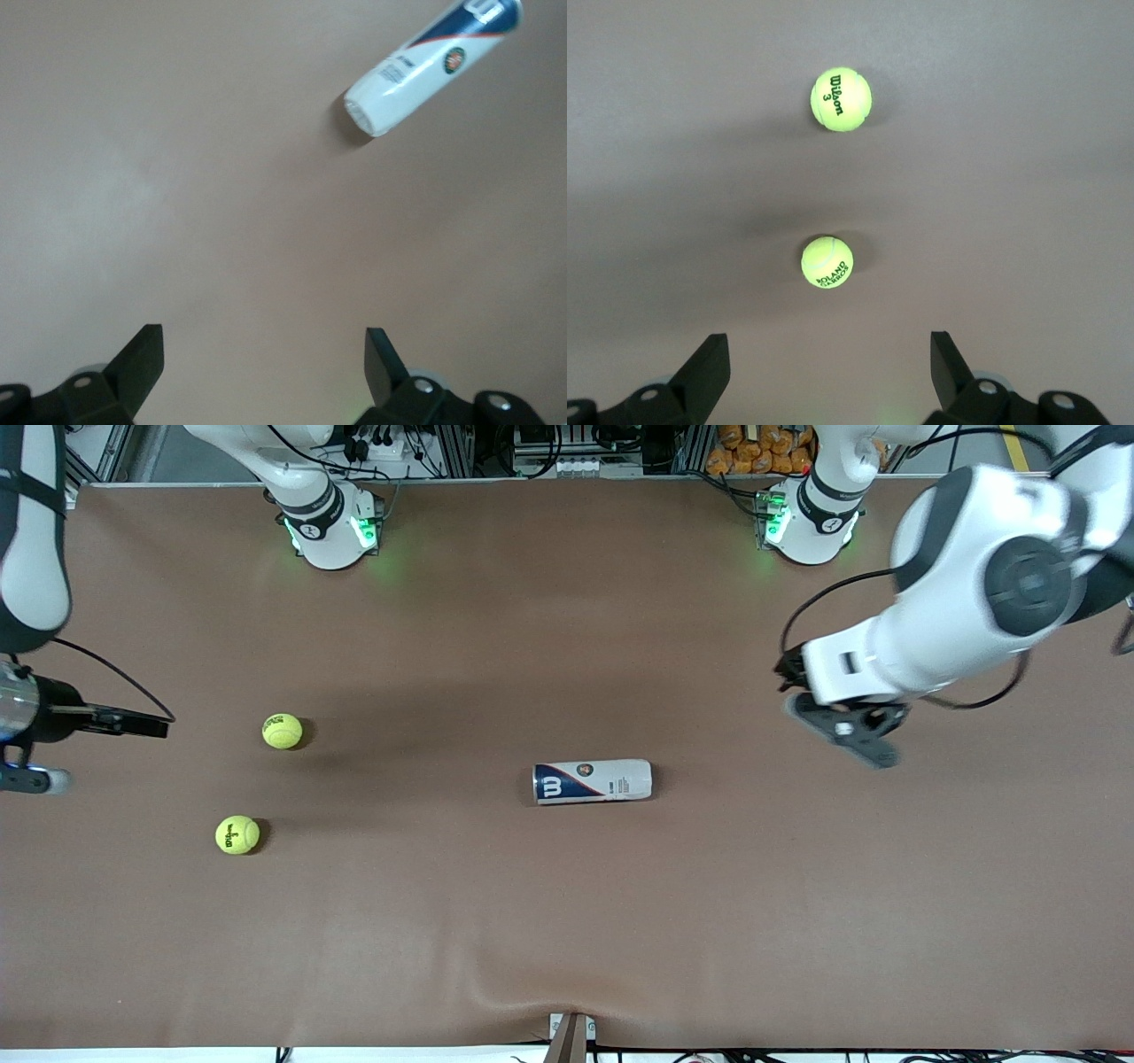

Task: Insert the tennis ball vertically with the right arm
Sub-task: 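Reach the left gripper to the can while the right gripper reaches the Wilson ball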

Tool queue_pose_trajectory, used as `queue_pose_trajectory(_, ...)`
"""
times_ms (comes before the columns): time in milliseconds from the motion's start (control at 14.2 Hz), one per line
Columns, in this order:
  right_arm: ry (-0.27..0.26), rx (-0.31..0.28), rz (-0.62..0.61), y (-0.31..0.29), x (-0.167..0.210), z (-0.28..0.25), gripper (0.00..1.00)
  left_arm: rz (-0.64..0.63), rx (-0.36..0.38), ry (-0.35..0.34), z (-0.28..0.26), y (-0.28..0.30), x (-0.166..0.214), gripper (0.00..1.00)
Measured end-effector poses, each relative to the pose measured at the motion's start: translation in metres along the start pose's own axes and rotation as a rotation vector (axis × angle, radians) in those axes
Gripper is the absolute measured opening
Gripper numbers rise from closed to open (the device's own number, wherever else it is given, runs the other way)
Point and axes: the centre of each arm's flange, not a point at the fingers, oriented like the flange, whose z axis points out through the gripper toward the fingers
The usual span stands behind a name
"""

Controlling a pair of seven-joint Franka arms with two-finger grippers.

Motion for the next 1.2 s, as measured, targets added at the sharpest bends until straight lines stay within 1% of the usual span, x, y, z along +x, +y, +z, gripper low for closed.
queue_pose_trajectory(141, 0.019, 0.0, 0.014, 0.002, 0.007, 0.019, 1.0, 0.133, 0.001, 0.007, 0.03, 0.0, 0.021, 1.0)
queue_pose_trajectory(352, 0.021, 0.002, 0.034, 0.011, 0.023, 0.052, 1.0, 0.298, -0.013, 0.013, 0.072, 0.009, 0.052, 1.0)
queue_pose_trajectory(423, 0.024, 0.002, 0.041, 0.014, 0.032, 0.066, 1.0, 0.326, -0.024, 0.011, 0.087, 0.015, 0.061, 1.0)
queue_pose_trajectory(564, 0.028, 0.003, 0.056, 0.023, 0.047, 0.092, 1.0, 0.336, -0.069, 0.018, 0.115, 0.025, 0.075, 1.0)
queue_pose_trajectory(634, 0.039, 0.003, 0.061, 0.027, 0.054, 0.103, 1.0, 0.347, -0.076, 0.026, 0.127, 0.029, 0.082, 1.0)
queue_pose_trajectory(775, 0.06, 0.003, 0.073, 0.029, 0.065, 0.119, 1.0, 0.379, -0.065, 0.055, 0.147, 0.047, 0.098, 1.0)
queue_pose_trajectory(916, 0.068, 0.005, 0.106, 0.028, 0.071, 0.128, 1.0, 0.464, -0.049, 0.089, 0.171, 0.076, 0.117, 1.0)
queue_pose_trajectory(1057, 0.093, 0.008, 0.138, 0.024, 0.078, 0.136, 1.0, 0.53, -0.034, 0.119, 0.195, 0.112, 0.133, 1.0)
queue_pose_trajectory(1198, 0.117, 0.01, 0.15, 0.02, 0.088, 0.152, 1.0, 0.571, -0.02, 0.128, 0.212, 0.132, 0.14, 1.0)
